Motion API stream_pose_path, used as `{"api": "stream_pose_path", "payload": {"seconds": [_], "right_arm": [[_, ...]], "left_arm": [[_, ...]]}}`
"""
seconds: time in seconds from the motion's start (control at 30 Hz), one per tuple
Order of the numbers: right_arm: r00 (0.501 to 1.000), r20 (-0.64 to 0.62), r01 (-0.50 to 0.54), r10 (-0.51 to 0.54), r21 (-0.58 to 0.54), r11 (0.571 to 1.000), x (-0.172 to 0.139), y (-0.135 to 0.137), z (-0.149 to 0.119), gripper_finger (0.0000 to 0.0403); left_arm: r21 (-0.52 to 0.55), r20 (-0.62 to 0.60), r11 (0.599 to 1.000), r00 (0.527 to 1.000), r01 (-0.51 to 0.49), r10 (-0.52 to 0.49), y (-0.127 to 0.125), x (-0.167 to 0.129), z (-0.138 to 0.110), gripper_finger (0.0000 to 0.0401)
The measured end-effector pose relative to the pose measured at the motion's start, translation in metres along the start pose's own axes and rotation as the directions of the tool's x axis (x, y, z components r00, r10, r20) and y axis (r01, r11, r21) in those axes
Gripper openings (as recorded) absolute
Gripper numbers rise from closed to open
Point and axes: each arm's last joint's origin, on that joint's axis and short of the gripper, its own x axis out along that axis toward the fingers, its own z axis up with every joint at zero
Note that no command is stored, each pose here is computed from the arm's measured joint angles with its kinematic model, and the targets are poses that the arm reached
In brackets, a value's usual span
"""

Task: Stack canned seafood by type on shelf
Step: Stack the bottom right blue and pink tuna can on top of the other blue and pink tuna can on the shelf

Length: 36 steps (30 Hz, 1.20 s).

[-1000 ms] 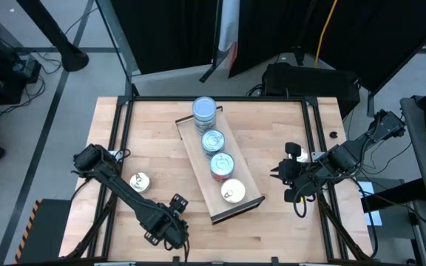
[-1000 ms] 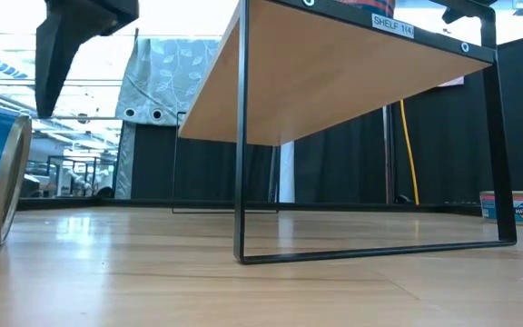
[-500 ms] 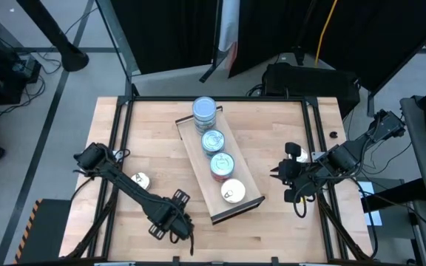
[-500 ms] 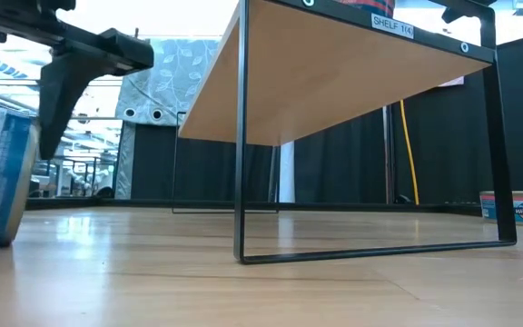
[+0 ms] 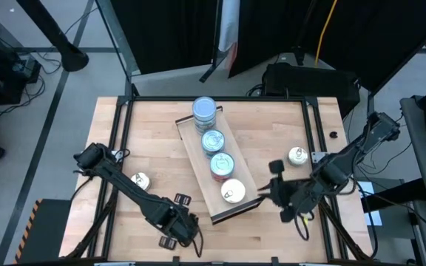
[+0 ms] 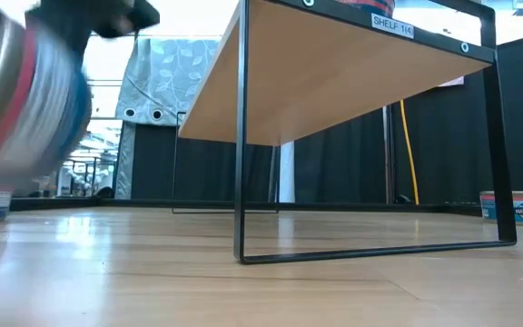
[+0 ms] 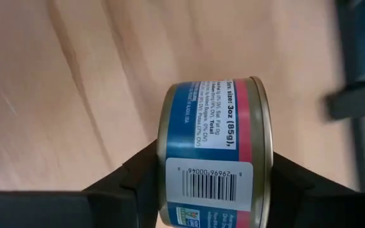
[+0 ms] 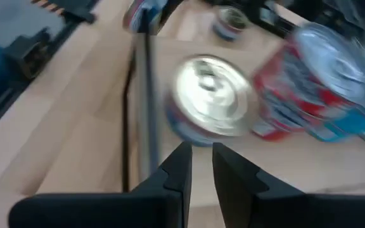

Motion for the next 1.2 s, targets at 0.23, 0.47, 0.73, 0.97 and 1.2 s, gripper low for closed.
{"api": "stream_pose_path", "payload": {"seconds": [0.23, 0.47, 0.73, 0.97, 1.2], "right_arm": [[0.995, -0.013, -0.096, 0.095, -0.150, 0.984, 0.016, 0.029, 0.001, 0.0051], [0.995, 0.095, 0.053, 0.006, -0.615, 0.787, 0.008, 0.063, 0.007, 0.0102], [0.841, 0.365, 0.464, -0.398, -0.866, 0.187, 0.005, 0.101, 0.032, 0.0203], [0.808, 0.434, 0.501, -0.399, -0.862, 0.078, 0.022, 0.106, 0.055, 0.0250], [0.770, 0.523, 0.541, -0.365, -0.839, -0.060, 0.015, 0.105, 0.070, 0.0254]], "left_arm": [[-0.047, 0.318, 0.997, 0.947, 0.061, -0.043, -0.015, -0.089, 0.027, 0.0188], [-0.117, 0.569, 0.983, 0.821, 0.140, -0.050, 0.000, -0.165, 0.045, 0.0188], [-0.163, 0.746, 0.905, 0.649, 0.394, -0.148, 0.039, -0.208, 0.065, 0.0188], [-0.175, 0.745, 0.820, 0.618, 0.545, -0.252, 0.077, -0.211, 0.072, 0.0188], [-0.162, 0.693, 0.753, 0.617, 0.638, -0.374, 0.102, -0.209, 0.070, 0.0188]]}}
